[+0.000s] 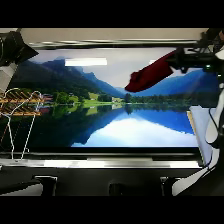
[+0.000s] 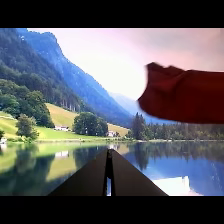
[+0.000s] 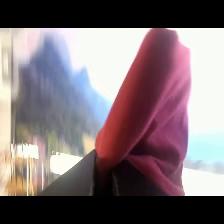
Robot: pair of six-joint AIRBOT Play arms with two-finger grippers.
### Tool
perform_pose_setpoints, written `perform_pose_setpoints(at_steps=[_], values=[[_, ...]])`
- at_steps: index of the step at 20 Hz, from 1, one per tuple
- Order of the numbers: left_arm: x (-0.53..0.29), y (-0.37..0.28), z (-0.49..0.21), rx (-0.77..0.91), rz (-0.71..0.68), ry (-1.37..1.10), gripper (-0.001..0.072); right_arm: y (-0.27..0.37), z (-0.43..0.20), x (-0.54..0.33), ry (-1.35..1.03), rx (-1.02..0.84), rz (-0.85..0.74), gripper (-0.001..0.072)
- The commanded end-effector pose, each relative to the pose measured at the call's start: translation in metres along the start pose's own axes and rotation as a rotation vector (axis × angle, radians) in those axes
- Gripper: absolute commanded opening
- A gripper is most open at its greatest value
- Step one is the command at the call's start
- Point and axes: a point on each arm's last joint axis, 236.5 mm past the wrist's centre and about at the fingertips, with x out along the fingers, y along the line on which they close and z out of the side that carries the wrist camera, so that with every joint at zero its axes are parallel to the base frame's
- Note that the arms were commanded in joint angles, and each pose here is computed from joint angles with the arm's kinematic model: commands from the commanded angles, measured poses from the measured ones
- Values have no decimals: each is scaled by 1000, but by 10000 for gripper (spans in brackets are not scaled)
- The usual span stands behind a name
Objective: Fold the clothes and pants, and hang the long-sleeved shirts on hangers.
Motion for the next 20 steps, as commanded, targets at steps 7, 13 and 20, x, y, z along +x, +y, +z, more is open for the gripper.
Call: perform_pose_setpoints(at_steps=[7,13,20], values=[[1,1,0,-2,1,2,18,-127,102,-195,-423,132,-246,30],[2,1,-1,-3,0,4,18,-177,73,-257,-379,241,-348,31],[3,-4,-4,-4,-14,17,18,-177,25,-295,-300,398,-533,30]])
